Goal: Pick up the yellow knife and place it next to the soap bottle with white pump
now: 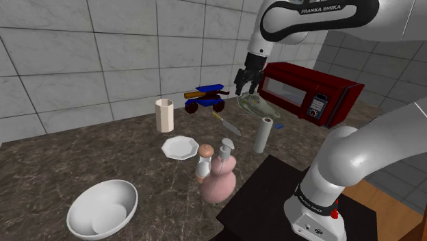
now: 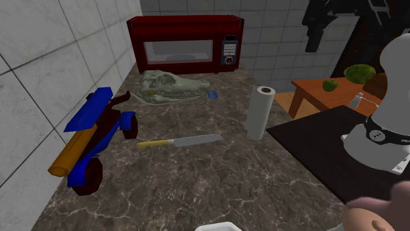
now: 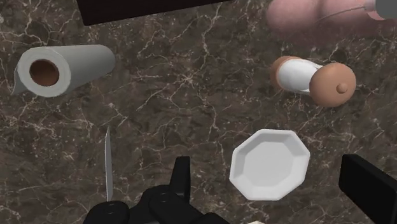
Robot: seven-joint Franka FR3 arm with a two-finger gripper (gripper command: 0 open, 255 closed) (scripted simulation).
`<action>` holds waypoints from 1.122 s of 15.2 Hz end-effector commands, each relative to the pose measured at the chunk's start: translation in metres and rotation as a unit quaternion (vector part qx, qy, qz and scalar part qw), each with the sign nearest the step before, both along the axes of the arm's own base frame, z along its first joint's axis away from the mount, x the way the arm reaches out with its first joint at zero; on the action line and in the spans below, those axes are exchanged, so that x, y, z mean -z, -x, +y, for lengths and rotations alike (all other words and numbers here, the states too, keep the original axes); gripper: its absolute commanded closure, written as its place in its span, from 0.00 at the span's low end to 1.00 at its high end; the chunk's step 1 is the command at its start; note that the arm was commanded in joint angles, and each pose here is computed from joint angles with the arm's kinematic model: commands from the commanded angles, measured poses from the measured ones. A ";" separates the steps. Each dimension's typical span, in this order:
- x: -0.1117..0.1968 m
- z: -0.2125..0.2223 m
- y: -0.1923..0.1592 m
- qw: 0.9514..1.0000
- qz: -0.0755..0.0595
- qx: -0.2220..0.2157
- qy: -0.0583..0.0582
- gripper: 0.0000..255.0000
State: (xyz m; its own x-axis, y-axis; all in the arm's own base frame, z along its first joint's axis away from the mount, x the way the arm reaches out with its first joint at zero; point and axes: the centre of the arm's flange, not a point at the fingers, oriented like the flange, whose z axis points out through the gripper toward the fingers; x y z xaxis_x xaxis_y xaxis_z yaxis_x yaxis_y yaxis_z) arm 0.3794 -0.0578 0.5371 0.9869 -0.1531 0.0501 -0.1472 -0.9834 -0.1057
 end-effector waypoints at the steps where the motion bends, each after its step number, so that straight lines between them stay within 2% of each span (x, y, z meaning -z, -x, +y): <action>1: 0.019 -0.013 -0.015 1.000 0.004 0.003 0.002 0.00; 17: 0.161 -0.122 -0.134 0.999 0.041 0.025 0.012 0.00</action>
